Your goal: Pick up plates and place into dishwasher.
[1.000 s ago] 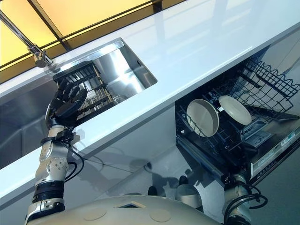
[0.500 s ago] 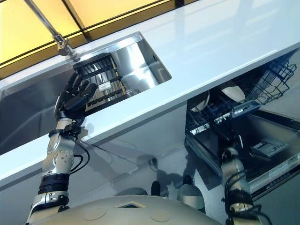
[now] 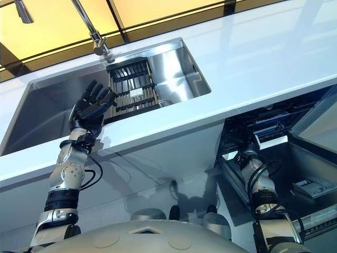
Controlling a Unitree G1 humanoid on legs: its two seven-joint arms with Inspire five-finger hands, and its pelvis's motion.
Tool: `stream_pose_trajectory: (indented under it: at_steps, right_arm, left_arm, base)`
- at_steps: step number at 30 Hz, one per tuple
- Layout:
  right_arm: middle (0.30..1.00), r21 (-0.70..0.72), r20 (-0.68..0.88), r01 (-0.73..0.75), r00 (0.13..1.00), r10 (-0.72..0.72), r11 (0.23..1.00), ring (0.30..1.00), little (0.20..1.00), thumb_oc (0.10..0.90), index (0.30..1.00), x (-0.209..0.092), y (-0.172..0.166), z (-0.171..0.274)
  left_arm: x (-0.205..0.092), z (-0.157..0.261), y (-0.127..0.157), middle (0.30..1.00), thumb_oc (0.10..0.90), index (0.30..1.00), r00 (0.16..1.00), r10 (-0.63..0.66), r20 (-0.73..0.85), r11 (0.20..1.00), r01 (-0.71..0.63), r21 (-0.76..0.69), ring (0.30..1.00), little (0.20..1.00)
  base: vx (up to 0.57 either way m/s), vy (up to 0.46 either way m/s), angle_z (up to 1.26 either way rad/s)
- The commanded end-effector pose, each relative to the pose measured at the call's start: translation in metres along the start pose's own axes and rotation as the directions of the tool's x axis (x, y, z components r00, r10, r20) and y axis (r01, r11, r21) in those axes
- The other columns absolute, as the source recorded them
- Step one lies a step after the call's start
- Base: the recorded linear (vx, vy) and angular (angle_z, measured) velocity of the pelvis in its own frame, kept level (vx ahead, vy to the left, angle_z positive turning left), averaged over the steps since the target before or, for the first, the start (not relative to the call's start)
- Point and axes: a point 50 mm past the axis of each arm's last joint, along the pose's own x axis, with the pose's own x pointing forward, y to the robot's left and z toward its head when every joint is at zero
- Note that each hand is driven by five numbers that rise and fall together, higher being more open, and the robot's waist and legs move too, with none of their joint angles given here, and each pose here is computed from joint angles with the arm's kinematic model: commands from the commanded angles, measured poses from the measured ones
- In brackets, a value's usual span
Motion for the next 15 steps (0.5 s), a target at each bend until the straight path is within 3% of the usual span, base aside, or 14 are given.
stream_pose_trajectory:
  at_steps: [1,9,12,15]
  right_arm:
    - [0.900,0.015,0.277,-0.162,0.949,0.152,0.987,0.900,0.900,0.800,0.900,-0.001,0.020,0.047]
    - [0.900,-0.067,0.156,-0.012,0.988,0.022,0.998,0.900,0.900,0.800,0.900,-0.034,-0.035,0.008]
    - [0.900,-0.063,0.215,0.055,0.976,-0.040,0.996,0.900,0.900,0.800,0.900,-0.043,-0.052,0.015]
    - [0.900,-0.102,0.376,0.205,0.914,-0.153,0.974,0.900,0.900,0.800,0.900,-0.050,-0.065,0.045]
  left_arm:
    - [-0.018,0.012,0.018,0.900,0.800,0.900,0.999,-0.012,0.053,0.993,0.006,0.115,0.900,0.900]
    - [-0.027,0.029,0.032,0.900,0.800,0.900,0.991,0.026,0.132,0.992,-0.041,0.119,0.900,0.900]
    - [-0.026,0.037,0.036,0.900,0.800,0.900,0.985,0.035,0.169,0.992,-0.056,0.117,0.900,0.900]
    - [-0.021,0.047,0.035,0.900,0.800,0.900,0.978,0.040,0.205,0.990,-0.066,0.122,0.900,0.900]
  base:
    - [-0.10,-0.031,-0.08]
    - [-0.14,-0.043,-0.17]
    - [-0.19,-0.053,-0.25]
    - [-0.15,-0.041,-0.31]
